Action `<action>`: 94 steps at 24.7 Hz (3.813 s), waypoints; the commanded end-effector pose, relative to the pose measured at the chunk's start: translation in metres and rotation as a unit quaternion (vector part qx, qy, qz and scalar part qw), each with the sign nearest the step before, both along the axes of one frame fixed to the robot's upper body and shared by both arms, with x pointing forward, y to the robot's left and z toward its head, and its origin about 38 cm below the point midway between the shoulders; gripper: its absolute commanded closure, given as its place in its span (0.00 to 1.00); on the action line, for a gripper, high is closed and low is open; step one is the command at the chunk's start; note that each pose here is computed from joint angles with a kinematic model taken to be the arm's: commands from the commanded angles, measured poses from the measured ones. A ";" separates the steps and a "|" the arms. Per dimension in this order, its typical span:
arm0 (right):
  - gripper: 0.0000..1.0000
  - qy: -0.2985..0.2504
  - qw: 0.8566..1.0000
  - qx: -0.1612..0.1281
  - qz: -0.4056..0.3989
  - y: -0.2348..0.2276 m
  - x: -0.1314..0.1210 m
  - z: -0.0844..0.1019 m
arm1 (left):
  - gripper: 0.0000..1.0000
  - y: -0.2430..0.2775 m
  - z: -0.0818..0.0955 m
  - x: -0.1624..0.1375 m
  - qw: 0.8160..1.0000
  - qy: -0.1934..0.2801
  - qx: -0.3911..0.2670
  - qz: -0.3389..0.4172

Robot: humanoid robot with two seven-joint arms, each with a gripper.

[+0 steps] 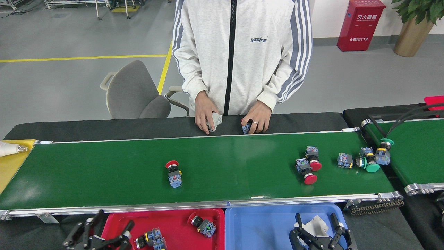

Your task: Pick switch part from conveyor to tray

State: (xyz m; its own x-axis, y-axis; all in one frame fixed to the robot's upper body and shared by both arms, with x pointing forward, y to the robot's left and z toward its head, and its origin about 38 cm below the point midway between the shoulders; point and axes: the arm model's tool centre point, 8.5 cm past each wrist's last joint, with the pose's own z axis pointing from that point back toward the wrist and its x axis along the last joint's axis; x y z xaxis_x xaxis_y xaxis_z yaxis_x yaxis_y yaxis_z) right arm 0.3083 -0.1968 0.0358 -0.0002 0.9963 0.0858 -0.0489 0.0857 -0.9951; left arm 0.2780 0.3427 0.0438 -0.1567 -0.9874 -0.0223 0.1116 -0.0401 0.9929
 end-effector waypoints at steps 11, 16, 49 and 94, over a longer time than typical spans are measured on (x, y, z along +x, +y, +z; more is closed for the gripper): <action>0.01 0.018 0.999 -0.014 -0.026 0.043 0.088 0.010 | 0.00 -0.053 0.035 0.074 0.995 -0.050 0.078 -0.031; 0.01 0.026 0.999 -0.017 -0.032 0.050 0.113 0.012 | 0.00 -0.069 0.025 0.106 0.997 -0.011 0.067 -0.041; 0.98 0.004 0.992 -0.037 0.123 0.152 0.101 0.020 | 0.26 -0.066 0.009 0.043 0.977 0.019 0.040 -0.211; 0.00 0.012 0.994 -0.054 0.091 0.122 0.127 0.008 | 0.00 0.040 0.044 0.031 0.998 -0.041 0.030 0.049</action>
State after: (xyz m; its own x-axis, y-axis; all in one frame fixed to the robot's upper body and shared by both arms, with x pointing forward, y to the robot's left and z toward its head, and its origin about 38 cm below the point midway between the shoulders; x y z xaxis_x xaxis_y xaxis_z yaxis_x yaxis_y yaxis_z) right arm 0.4286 -0.0827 0.0341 -0.1649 0.9860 -0.0254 -0.0940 -0.0414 -0.9947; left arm 0.3034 0.3839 0.0791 -0.0419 -0.9964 -0.0735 0.0612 -0.0760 0.9952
